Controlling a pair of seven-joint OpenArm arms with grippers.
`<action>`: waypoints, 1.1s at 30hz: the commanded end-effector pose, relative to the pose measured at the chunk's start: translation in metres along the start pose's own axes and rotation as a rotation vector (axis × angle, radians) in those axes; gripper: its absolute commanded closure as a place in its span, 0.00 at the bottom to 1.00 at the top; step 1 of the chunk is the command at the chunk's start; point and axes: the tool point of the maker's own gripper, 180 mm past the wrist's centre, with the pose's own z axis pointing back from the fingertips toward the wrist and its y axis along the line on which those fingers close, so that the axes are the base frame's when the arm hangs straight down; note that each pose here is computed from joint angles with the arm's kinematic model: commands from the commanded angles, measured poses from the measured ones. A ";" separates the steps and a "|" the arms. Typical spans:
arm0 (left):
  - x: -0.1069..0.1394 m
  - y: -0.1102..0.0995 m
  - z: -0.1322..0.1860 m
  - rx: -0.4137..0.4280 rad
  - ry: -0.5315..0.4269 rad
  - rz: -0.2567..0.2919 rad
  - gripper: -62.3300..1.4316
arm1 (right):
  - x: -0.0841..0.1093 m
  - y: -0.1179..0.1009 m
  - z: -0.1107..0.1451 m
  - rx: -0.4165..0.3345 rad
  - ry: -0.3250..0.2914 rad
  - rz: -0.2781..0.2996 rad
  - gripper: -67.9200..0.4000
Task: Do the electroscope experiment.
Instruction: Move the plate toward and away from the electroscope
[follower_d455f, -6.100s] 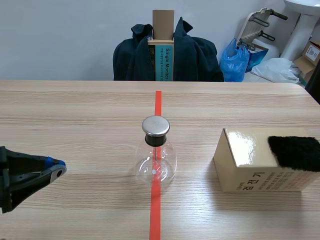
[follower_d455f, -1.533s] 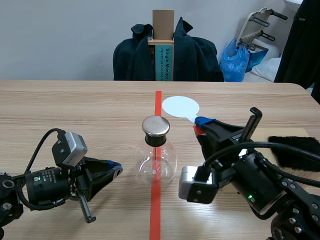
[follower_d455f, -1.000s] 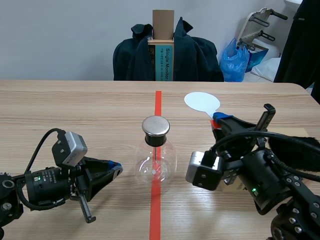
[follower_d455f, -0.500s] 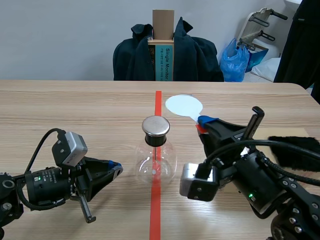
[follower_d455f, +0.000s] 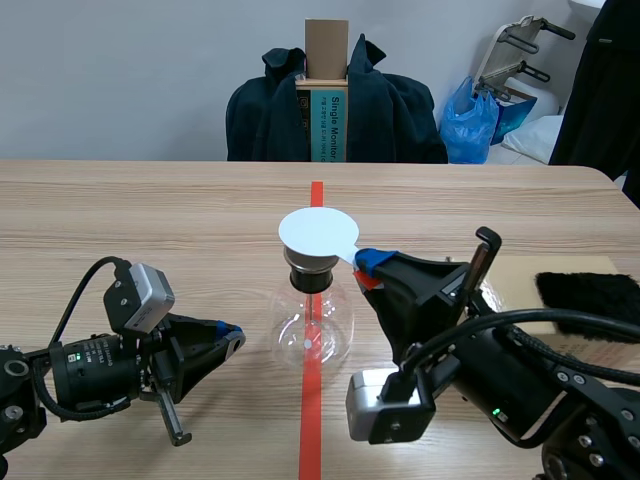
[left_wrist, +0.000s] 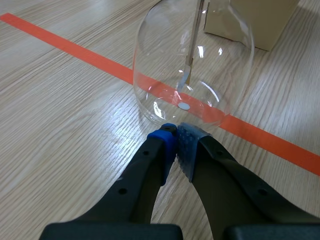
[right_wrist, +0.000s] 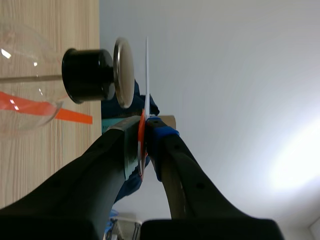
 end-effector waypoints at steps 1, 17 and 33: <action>0.009 0.003 -0.002 0.004 -0.032 -0.004 0.93 | -0.006 -0.009 -0.003 -0.031 0.006 0.022 0.98; 0.009 0.003 -0.002 0.004 -0.032 -0.004 0.93 | -0.008 -0.009 -0.003 -0.031 0.018 0.022 0.98; 0.009 0.003 -0.002 0.004 -0.032 -0.004 0.93 | -0.049 -0.010 0.003 -0.033 0.249 0.018 0.98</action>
